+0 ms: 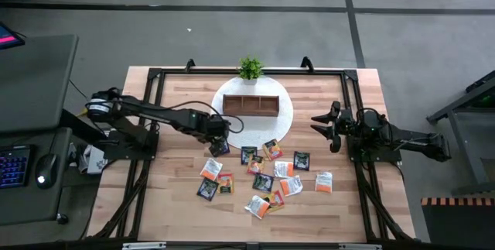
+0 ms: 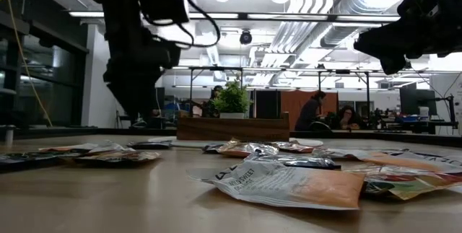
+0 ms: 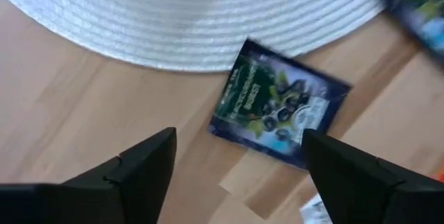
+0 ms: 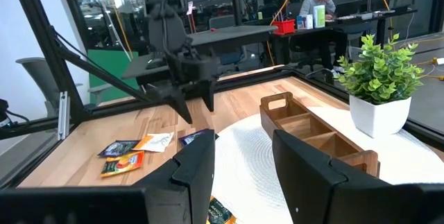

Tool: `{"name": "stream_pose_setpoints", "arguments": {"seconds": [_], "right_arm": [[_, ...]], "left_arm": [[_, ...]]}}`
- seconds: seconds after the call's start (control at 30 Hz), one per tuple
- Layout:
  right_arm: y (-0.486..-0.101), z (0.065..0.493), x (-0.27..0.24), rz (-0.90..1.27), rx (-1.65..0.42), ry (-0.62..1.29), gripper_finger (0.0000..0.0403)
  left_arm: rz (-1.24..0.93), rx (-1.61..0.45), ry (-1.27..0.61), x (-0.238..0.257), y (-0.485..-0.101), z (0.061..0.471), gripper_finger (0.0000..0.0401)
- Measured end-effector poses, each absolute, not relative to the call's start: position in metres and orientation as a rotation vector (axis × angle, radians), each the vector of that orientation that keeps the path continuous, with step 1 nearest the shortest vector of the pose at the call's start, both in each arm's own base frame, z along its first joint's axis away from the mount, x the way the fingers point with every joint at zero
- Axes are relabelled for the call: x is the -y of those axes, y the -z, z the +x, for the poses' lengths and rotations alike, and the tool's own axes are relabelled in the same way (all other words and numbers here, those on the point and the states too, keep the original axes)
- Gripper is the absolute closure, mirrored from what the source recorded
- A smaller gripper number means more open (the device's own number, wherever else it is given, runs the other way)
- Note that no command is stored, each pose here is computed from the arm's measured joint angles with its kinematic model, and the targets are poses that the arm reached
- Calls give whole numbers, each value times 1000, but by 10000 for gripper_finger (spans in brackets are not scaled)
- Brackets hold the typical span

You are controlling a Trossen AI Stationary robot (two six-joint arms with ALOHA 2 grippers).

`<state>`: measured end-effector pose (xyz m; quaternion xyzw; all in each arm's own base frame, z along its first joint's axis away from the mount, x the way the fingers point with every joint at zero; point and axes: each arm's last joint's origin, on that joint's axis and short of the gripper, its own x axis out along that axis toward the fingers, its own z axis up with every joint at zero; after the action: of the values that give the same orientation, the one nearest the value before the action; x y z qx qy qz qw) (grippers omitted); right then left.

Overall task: Pick & Place Tea
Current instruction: Put the black tea bag into the left section of the wooden organizer

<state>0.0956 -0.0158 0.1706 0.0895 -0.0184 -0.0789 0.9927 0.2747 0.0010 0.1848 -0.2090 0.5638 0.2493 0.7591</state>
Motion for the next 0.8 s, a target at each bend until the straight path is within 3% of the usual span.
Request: {"name": "stream_pose_setpoints", "arguments": {"seconds": [0.8], "right_arm": [[-171,96,16,180,36,158,261]], "left_arm": [[-431,-1363,-532,1,-144,299,94]]}}
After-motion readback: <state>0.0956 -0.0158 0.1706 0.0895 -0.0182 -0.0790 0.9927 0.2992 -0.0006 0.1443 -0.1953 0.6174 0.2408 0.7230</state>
